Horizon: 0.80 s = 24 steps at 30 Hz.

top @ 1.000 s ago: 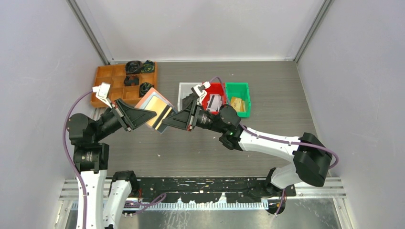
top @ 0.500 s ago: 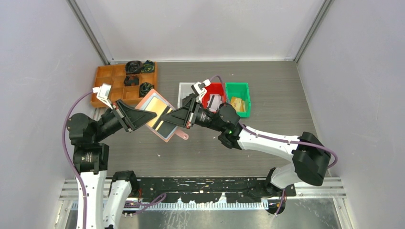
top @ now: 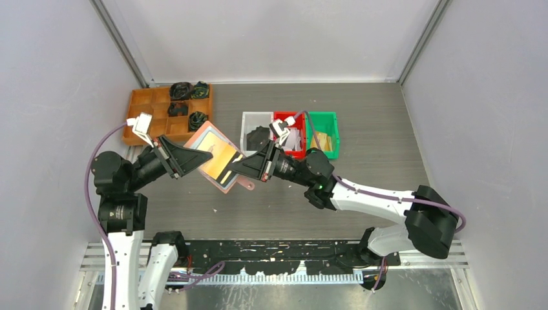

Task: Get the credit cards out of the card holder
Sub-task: Remove the credit card from the card holder, then place the credit card in the storage box.

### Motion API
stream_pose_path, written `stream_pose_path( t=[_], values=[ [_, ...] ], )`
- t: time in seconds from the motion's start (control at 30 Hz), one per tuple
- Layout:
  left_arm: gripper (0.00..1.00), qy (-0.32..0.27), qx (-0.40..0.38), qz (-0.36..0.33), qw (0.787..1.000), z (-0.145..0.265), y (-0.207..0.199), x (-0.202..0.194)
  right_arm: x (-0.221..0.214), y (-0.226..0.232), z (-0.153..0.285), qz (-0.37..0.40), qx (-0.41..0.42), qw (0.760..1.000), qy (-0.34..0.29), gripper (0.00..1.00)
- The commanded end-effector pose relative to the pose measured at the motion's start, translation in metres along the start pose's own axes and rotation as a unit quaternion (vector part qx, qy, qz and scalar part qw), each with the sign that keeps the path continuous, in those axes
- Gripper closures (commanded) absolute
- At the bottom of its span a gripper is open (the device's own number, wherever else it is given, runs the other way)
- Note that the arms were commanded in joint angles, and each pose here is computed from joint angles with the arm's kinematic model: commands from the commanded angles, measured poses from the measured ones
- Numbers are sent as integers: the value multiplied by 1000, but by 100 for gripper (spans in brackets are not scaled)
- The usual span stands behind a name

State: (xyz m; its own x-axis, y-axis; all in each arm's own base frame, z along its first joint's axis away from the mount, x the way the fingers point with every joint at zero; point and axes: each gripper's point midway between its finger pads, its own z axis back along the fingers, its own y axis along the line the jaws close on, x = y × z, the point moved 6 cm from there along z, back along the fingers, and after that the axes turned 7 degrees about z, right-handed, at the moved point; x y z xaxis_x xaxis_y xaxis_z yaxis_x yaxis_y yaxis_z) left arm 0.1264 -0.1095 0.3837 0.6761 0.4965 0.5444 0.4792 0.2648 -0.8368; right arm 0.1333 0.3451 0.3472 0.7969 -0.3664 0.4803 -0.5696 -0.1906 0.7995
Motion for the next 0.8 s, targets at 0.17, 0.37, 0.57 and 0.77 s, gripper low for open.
stream_pose_path(
  t=[0.17, 0.37, 0.57, 0.77],
  values=[
    [94, -33, -32, -79, 996, 4, -34, 12, 7, -6, 27, 16, -22, 1000, -6, 99],
    [94, -35, -23, -100, 994, 4, -31, 13, 52, -16, 77, 40, -118, 992, -30, 99],
    [94, -31, -17, -129, 991, 6, -28, 12, 109, -37, 138, 107, -354, 927, -55, 99],
    [94, -28, -12, -151, 988, 7, -27, 10, 156, -86, 190, 160, -632, 758, 21, 99]
  ],
)
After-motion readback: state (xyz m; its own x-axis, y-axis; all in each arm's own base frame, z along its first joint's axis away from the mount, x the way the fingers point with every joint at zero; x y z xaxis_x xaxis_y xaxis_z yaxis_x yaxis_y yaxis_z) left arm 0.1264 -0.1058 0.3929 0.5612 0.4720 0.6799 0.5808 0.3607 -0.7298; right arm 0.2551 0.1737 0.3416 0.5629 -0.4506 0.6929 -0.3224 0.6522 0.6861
